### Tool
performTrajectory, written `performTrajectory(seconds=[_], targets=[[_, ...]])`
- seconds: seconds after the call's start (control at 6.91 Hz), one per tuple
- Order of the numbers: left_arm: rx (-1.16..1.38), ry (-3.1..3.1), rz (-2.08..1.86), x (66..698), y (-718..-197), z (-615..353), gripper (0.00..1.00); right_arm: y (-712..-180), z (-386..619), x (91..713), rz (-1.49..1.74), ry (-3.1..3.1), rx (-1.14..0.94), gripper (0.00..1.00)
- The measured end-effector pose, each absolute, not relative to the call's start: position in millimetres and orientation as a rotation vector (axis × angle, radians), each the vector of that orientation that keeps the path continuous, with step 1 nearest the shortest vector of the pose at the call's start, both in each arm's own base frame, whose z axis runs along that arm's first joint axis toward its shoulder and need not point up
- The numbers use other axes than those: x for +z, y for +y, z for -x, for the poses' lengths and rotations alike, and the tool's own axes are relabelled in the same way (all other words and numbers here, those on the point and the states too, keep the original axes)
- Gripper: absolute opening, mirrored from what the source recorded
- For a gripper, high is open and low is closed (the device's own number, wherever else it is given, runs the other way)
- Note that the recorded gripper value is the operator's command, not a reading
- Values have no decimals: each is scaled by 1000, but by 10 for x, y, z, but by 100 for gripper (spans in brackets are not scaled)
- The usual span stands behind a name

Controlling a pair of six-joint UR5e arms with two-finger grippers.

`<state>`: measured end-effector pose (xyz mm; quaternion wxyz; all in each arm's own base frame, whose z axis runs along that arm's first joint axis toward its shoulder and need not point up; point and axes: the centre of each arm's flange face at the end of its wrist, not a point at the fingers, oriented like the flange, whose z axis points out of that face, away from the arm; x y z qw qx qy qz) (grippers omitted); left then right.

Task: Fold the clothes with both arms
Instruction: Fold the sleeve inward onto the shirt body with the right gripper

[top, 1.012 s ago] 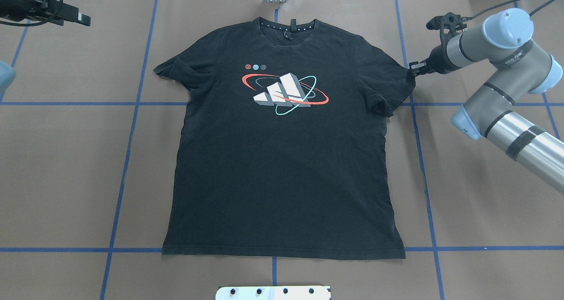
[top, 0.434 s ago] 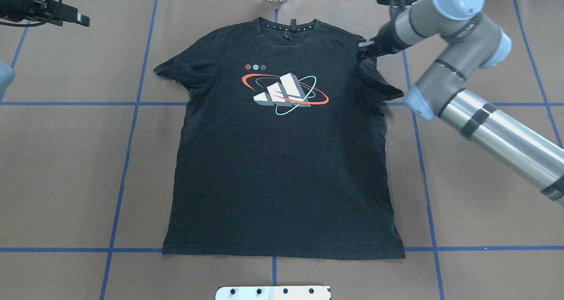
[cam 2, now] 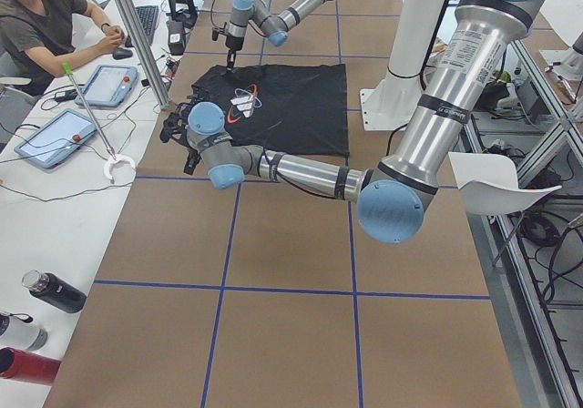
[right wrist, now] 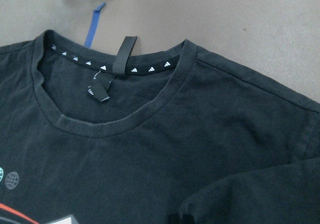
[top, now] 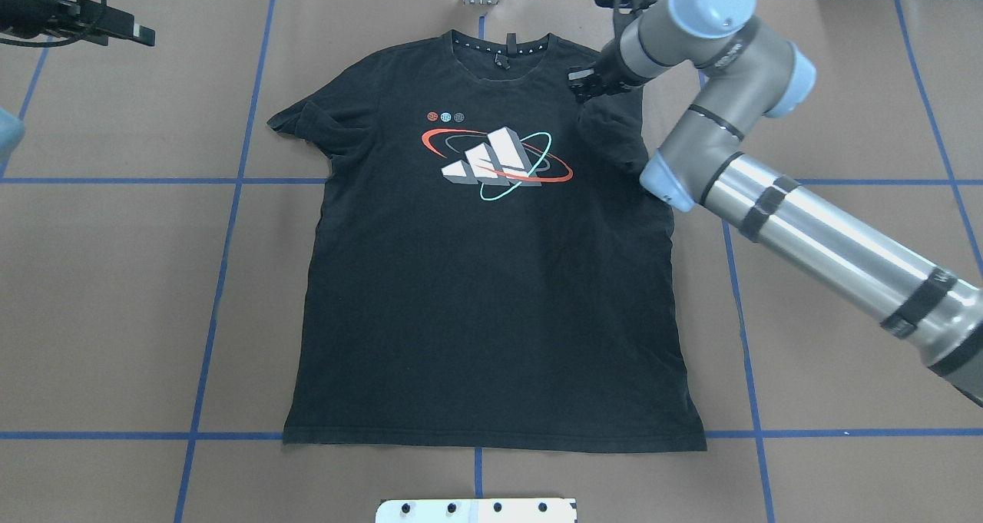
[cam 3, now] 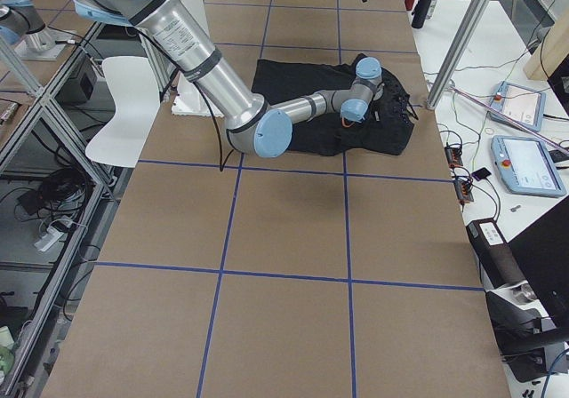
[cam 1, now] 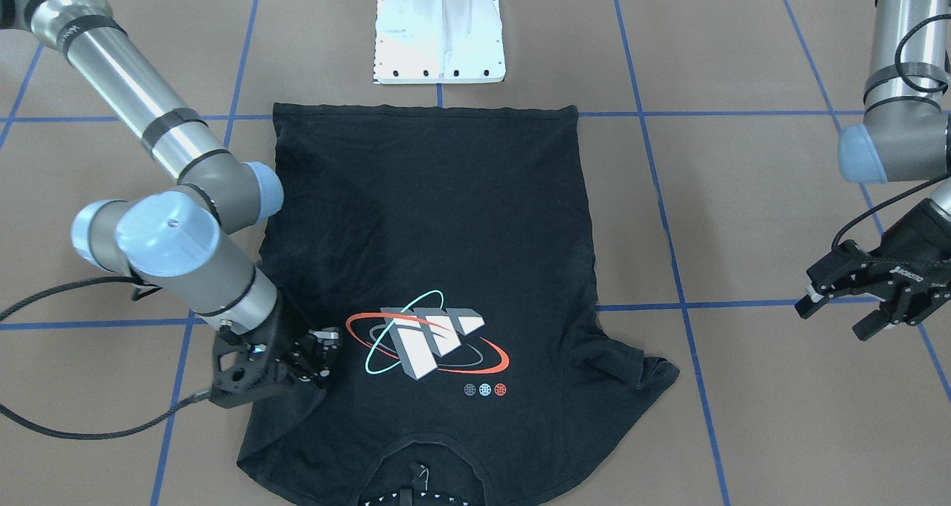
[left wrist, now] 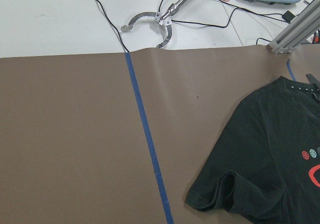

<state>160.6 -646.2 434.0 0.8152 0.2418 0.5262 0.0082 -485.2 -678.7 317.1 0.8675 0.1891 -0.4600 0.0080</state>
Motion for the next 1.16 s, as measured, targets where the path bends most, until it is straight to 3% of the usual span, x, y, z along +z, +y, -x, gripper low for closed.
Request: performTrajectory(seconds=[0.43, 0.58, 0.72, 1.16], targets=[[19, 1125, -518, 4324, -6457, -1604, 100, -6846, 5127, 3021, -443, -913, 41, 0], [19, 1125, -519, 4320, -6456, -1603, 100, -6847, 5165, 2959, -449, -914, 41, 7], [18, 1126, -518, 4316, -6456, -1605, 100, -6836, 5192, 2933, -451, -915, 39, 99], [10, 1135, -511, 4252, -6476, -1681, 100, -6796, 5202, 2856, -446, -940, 52, 100]])
